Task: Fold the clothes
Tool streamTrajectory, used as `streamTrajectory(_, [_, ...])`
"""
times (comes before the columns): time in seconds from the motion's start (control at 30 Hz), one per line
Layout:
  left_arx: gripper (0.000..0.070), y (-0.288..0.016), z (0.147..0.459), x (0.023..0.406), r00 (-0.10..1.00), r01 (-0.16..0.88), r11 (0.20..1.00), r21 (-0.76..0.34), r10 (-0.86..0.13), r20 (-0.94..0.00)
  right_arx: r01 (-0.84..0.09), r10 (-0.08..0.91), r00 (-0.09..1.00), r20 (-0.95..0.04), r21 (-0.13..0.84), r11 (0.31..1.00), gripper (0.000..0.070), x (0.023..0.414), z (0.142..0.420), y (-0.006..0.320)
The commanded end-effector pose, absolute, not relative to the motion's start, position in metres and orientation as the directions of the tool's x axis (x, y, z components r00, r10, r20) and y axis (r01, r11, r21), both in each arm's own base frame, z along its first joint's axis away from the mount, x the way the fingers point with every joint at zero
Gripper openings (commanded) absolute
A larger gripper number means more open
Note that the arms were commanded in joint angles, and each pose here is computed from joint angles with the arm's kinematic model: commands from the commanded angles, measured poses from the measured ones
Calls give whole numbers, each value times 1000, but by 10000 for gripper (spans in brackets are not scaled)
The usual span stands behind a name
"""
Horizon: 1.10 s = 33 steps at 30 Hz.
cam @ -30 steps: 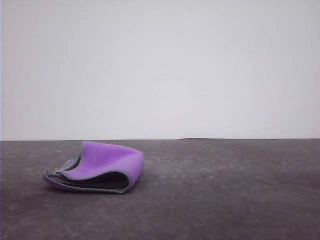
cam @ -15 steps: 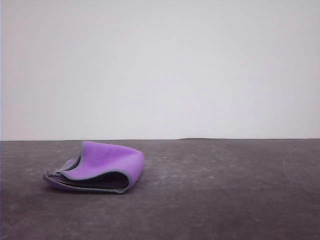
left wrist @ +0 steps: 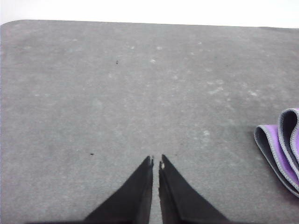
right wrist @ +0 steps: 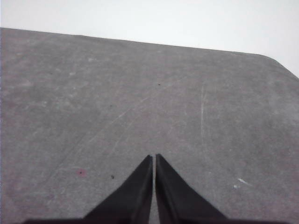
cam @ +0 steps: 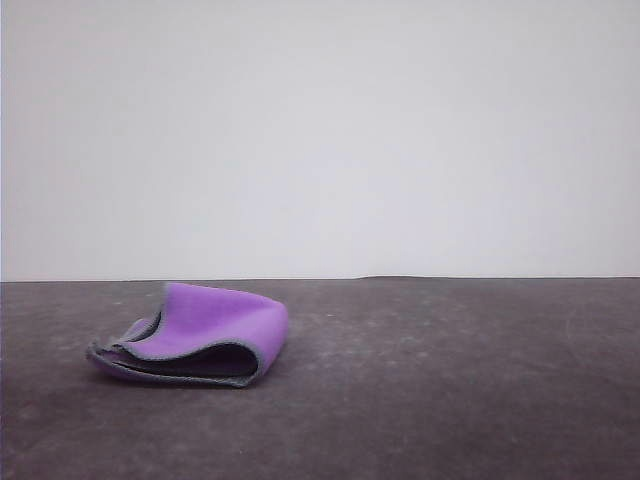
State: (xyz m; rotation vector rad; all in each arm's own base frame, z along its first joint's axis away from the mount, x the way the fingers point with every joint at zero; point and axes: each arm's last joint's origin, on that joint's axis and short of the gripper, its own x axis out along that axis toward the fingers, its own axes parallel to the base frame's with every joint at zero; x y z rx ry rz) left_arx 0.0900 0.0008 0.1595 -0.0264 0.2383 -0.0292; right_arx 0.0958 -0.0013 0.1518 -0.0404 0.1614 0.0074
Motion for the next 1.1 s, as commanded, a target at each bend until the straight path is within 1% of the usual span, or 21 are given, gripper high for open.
streamTrajectory(0.0, [11, 1, 152, 91, 964, 26, 999, -35, -34, -263, -1, -3, 986, -169, -23, 1000, 3, 96, 150, -2])
streamTrajectory(0.27, [11, 1, 152, 91, 964, 26, 999, -35, -34, -263, -1, -3, 986, -167, -22, 1000, 4, 96, 150, -1])
streamTrajectory(0.4, [11, 1, 152, 91, 964, 26, 999, -35, -34, -263, -1, -3, 989, -147, -23, 1000, 4, 96, 152, -2])
streamTrajectory(1.07, [11, 1, 152, 91, 964, 26, 999, -35, -35, -263, -1, -2, 989, -147, -23, 1000, 4, 96, 152, -1])
